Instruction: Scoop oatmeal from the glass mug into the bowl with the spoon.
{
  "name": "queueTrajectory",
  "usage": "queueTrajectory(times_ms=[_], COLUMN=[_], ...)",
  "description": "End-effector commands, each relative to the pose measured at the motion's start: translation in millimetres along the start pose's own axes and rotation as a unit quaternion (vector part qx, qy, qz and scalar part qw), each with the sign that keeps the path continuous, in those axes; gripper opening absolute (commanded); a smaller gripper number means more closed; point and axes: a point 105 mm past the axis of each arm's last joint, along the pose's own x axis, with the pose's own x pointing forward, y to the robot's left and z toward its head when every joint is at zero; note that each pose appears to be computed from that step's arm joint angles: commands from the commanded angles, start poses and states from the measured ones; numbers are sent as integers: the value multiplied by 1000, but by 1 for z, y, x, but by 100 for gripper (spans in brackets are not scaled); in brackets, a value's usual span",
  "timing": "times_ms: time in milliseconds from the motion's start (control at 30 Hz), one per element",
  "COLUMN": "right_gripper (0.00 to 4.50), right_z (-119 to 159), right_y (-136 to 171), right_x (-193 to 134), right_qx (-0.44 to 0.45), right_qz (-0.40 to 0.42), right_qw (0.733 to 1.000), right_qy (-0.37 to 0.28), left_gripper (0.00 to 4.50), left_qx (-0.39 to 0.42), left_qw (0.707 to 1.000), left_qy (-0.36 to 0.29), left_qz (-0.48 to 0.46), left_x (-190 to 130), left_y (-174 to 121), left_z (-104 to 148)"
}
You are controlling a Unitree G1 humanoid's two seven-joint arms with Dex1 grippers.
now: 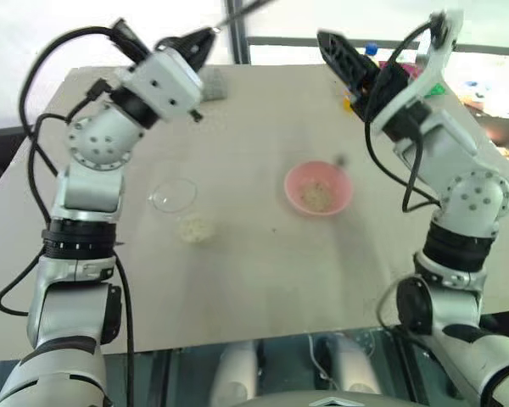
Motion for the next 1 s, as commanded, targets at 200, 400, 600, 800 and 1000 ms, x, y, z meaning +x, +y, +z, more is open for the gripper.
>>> queueTrajectory(times_ms=[200, 400, 600, 800, 1000], right_gripper=[450, 450, 450, 276, 3], right_z=[16, 3, 5, 2, 2], right_y=[29, 36, 39, 43, 45], right_x=[20, 26, 25, 26, 27], right_qx=[59, 82, 74, 71, 75], right_qz=[55, 66, 76, 83, 83], right_qw=[996, 994, 994, 994, 993], right_qy=[-34, -19, -21, -19, -25], left_gripper=[9, 9, 9, 0, 0], left_qx=[27, 22, 14, 8, -9], left_qw=[998, 998, 998, 998, 997], left_qy=[-61, -63, -64, -55, -59], left_qz=[-3, 2, -15, -25, -43], left_x=[14, 16, 17, 17, 17], left_y=[-3, -3, -12, -14, -22], left_z=[33, 36, 39, 34, 35])
